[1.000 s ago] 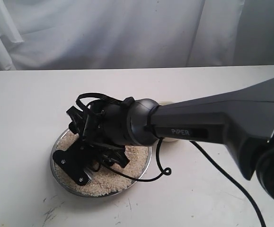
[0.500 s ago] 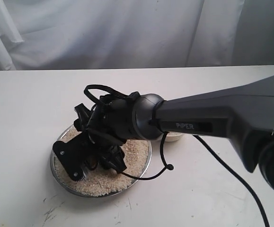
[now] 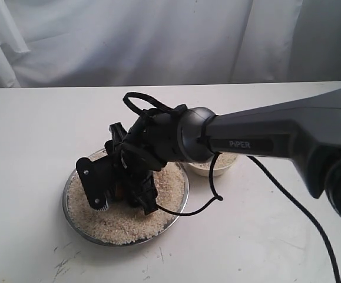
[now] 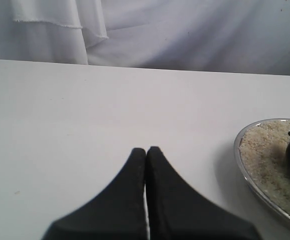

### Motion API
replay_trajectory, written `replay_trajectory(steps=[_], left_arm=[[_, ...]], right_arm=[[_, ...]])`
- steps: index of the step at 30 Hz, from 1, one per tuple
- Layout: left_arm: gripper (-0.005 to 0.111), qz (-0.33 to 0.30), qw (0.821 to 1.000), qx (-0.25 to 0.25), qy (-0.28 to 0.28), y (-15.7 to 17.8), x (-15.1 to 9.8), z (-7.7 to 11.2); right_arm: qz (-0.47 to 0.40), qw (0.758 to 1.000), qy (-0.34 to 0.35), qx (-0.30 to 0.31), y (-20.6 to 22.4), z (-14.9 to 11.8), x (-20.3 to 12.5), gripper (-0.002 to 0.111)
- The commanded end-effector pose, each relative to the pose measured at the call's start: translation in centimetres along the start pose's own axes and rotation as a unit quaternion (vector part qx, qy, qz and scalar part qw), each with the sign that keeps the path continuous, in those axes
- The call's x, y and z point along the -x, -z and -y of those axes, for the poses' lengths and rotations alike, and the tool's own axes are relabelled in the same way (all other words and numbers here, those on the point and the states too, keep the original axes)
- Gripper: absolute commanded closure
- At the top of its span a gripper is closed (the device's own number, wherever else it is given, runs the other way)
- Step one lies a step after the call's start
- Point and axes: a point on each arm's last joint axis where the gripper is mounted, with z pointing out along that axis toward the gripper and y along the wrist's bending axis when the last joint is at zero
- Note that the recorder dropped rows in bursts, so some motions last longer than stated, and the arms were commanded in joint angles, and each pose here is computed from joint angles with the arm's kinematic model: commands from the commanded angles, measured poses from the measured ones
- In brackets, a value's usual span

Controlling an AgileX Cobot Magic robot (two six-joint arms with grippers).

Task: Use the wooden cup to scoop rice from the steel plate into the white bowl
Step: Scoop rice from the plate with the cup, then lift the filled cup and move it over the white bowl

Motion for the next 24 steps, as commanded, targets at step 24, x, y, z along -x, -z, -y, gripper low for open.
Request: replay_trajectory(steps=[24], left_arm=[[0.107,0.007,1.0,-0.001,-0.001,0.0,0.0,0.0]], right_arm=[[-0.219,0.974,0.008,-0.063,9.5,5.2,-12.8,0.108]])
